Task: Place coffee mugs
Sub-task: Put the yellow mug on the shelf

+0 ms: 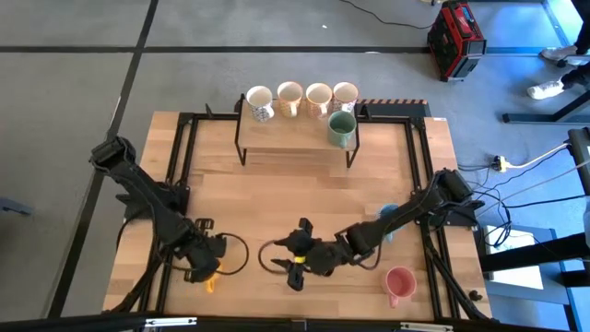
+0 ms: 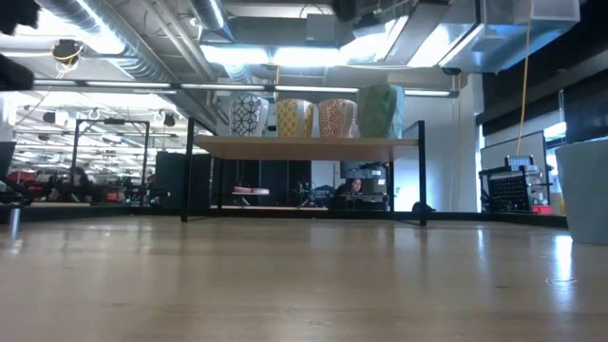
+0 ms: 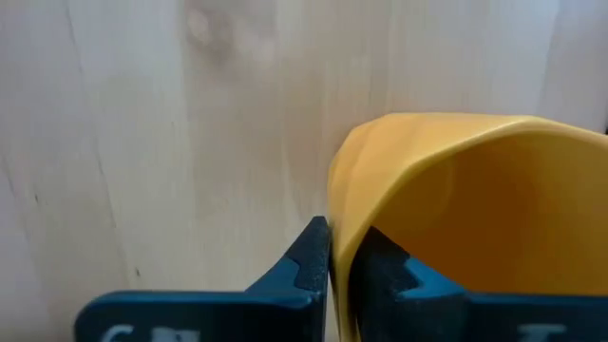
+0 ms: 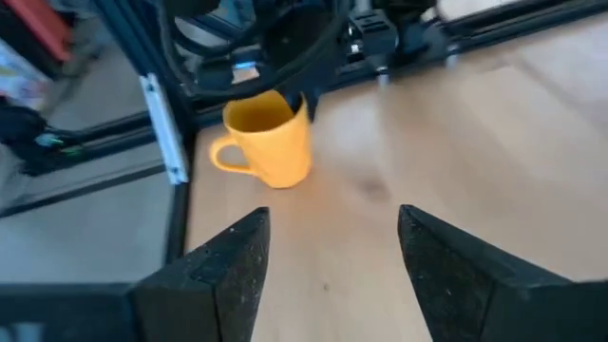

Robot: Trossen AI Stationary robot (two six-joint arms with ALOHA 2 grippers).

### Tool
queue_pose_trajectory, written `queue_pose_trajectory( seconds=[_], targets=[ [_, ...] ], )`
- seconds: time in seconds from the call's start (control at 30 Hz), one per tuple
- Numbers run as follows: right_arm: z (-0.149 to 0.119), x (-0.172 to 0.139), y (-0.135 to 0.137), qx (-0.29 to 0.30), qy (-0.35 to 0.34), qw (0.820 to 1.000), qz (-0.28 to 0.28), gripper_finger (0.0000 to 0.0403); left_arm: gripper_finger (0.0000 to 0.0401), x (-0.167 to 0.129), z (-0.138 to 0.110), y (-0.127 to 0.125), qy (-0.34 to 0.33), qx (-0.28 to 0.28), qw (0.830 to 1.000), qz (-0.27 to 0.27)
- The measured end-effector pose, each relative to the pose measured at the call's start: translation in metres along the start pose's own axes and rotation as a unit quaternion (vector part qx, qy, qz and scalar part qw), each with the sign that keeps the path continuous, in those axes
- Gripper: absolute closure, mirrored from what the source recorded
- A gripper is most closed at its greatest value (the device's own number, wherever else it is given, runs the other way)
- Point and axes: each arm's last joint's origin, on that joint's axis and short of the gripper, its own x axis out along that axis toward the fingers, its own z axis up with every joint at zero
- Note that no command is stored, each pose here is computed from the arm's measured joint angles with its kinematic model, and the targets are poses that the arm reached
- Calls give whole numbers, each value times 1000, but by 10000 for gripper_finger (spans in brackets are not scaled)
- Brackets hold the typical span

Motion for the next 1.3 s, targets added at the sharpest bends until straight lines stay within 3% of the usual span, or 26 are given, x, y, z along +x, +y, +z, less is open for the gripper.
queue_pose_trajectory(
  seconds=[0.37,0.67,0.83,0.97,1.3],
  targets=[
    [-45,-8,9,-50,-32,992,-111,193,383,-4,38,41,-41,-92,995,0],
    [-62,26,8,-26,-79,992,-95,194,383,-24,66,73,-80,-166,983,8],
    [-61,36,5,-27,-85,991,-102,194,383,-36,80,91,-116,-203,972,22],
    [-60,47,4,-42,-86,989,-114,194,383,-43,86,101,-120,-202,972,19],
    [-47,72,-10,-48,-79,981,-174,194,383,-47,91,106,-132,-208,969,10]
  ],
)
